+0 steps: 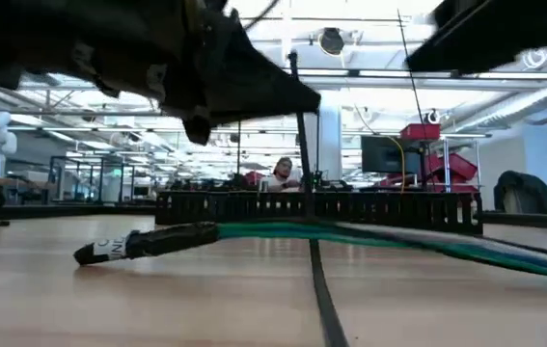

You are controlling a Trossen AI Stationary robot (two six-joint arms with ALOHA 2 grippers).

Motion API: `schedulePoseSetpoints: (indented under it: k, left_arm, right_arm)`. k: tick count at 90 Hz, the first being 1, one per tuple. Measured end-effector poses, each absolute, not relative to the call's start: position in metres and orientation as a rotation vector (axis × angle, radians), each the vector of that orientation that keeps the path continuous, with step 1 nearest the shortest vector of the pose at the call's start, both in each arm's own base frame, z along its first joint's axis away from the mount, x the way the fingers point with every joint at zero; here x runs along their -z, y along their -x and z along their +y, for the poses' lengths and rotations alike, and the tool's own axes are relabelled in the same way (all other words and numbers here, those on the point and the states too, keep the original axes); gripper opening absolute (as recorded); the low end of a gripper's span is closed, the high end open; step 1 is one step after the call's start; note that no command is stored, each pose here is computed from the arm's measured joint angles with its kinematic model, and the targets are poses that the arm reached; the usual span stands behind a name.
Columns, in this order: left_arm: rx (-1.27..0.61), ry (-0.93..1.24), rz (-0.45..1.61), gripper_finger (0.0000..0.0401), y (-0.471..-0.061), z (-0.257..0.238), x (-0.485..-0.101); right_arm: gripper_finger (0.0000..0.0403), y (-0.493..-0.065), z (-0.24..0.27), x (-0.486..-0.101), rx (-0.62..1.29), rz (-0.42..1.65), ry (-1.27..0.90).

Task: Ziptie cables
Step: Wrap the cable wires with the black zip tie

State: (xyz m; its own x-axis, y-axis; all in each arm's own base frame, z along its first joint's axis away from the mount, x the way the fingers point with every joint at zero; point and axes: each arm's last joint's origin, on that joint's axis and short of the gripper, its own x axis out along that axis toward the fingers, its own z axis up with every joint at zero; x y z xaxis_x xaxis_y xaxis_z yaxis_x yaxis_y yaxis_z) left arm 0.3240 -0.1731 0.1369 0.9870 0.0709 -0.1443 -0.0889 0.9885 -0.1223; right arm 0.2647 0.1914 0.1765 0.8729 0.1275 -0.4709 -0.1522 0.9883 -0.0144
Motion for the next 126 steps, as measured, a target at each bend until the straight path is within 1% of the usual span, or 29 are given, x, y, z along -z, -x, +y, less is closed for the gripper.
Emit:
schedulePoseSetpoints:
  k: [8, 13, 20, 31, 39, 51, 68, 86, 95, 126]
  left_arm:
    - [-0.078, 0.141, 0.128, 0.0, -0.321, -0.173, -0.136]
    - [-0.083, 0.162, 0.135, 0.0, -0.32, -0.172, -0.134]
    - [-0.103, 0.188, 0.162, 0.0, -0.318, -0.171, -0.128]
    - [-0.13, 0.164, 0.192, 0.0, -0.315, -0.174, -0.12]
    - [-0.148, 0.169, 0.209, 0.0, -0.314, -0.175, -0.118]
    - [-0.17, 0.155, 0.247, 0.0, -0.313, -0.173, -0.114]
    - [-0.194, 0.169, 0.296, 0.0, -0.312, -0.17, -0.108]
    - [-0.202, 0.156, 0.319, 0.0, -0.311, -0.17, -0.105]
    - [-0.21, 0.146, 0.332, 0.0, -0.311, -0.168, -0.104]
    - [-0.213, 0.14, 0.339, 0.0, -0.31, -0.168, -0.103]
  right_arm:
    - [0.013, -0.275, 0.185, -0.182, -0.283, 0.435, -0.03]
    - [0.013, -0.278, 0.182, -0.184, -0.313, 0.429, -0.045]
    - [0.013, -0.278, 0.178, -0.18, -0.288, 0.463, -0.042]
    - [0.013, -0.279, 0.176, -0.163, -0.194, 0.542, -0.046]
    - [0.013, -0.279, 0.18, -0.151, -0.184, 0.575, -0.052]
    - [0.013, -0.282, 0.183, -0.14, -0.165, 0.564, -0.057]
    - [0.013, -0.283, 0.184, -0.14, -0.134, 0.538, -0.044]
    - [0.013, -0.28, 0.187, -0.137, -0.248, 0.612, -0.088]
    - [0.013, -0.279, 0.191, -0.139, -0.319, 0.611, -0.111]
    - [0.013, -0.28, 0.194, -0.143, -0.341, 0.56, -0.105]
